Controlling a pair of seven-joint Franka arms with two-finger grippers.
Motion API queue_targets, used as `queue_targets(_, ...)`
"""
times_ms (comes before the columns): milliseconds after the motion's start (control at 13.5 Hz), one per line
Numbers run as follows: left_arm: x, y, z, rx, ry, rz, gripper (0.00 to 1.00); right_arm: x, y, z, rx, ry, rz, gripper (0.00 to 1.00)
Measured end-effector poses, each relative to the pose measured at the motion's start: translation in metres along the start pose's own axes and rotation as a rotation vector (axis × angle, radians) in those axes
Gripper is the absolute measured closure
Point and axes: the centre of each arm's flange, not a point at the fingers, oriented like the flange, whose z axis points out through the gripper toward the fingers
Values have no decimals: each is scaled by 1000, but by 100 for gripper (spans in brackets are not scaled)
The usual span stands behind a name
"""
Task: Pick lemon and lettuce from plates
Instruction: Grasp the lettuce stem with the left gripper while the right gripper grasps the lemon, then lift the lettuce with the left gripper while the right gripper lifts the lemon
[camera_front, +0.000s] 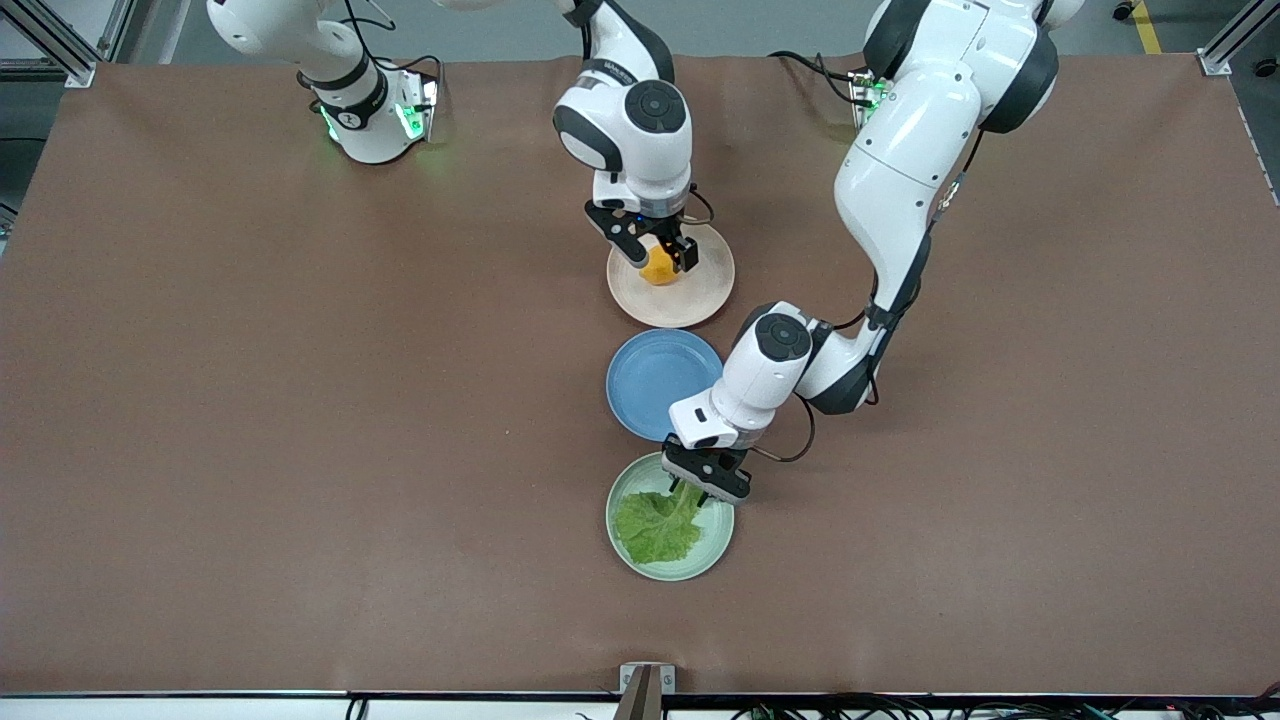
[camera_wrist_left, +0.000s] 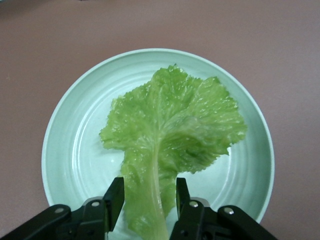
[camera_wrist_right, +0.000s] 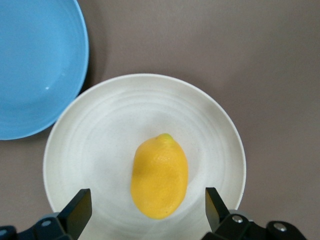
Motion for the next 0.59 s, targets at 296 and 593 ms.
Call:
queue_targets(296,-1,5,1,2,0,22,71,-7,3,37,-12,13,8,2)
queue_targets(593,-1,2,1,24,3,72,85,-5,4,55,-14,26,1,19)
